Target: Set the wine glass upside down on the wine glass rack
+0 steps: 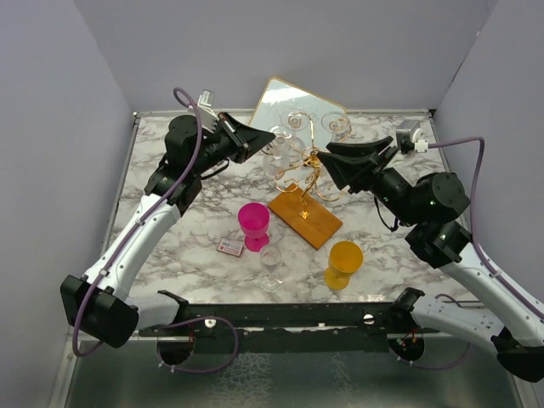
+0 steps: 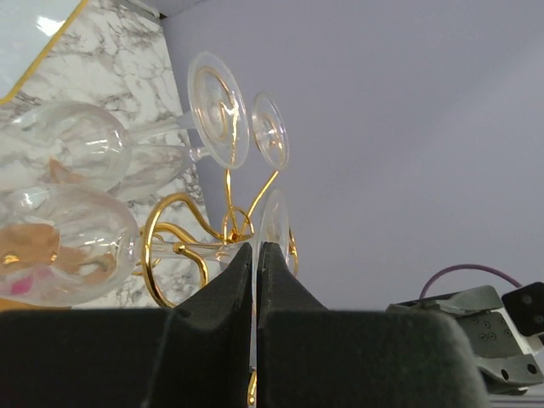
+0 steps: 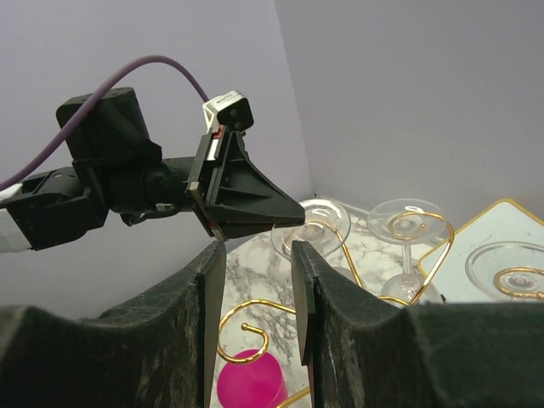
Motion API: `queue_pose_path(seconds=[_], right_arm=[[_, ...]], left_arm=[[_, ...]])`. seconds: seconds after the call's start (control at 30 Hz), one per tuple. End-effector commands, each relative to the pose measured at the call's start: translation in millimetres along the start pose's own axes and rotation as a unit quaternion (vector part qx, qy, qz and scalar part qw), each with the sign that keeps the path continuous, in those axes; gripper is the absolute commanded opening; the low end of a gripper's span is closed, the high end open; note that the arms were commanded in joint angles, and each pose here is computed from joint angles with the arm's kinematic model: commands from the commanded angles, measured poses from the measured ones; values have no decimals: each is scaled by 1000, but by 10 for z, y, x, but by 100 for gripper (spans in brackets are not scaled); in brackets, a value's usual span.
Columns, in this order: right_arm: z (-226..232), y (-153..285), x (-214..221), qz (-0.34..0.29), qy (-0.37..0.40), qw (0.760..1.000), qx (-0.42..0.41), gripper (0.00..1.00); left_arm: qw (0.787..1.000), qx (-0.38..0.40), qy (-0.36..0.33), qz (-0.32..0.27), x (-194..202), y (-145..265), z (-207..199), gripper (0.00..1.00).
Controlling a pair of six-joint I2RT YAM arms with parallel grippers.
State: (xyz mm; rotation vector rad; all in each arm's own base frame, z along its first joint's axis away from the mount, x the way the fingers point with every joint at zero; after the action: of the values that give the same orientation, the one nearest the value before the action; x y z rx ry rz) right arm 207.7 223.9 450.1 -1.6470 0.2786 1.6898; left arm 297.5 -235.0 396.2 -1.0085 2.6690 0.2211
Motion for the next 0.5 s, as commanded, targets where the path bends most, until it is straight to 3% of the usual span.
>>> queue_pose_path(seconds=[0.0,0.47], right_arm=[[-5,42,-46,-9,-8,1000,9,37],[-5,85,1,3,-21,1000,13,36]], left_arm=[[998,17,-37,-57,-205,5,-154,0],[993,-33,-60,-98,-265,160,13,0]])
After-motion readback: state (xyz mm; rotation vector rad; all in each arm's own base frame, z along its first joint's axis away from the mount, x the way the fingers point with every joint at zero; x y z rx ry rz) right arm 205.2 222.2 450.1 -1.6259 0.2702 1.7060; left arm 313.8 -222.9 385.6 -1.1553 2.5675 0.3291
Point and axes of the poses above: each gripper's point midway between its finger pads, its own y axis back along the fingers, its own z axis along the line the jaws close on, x = y × z, the point moved 3 cm from there along y, back along the fingers, and after that the axes turned 2 degrees about y, right-handed, at the moved point
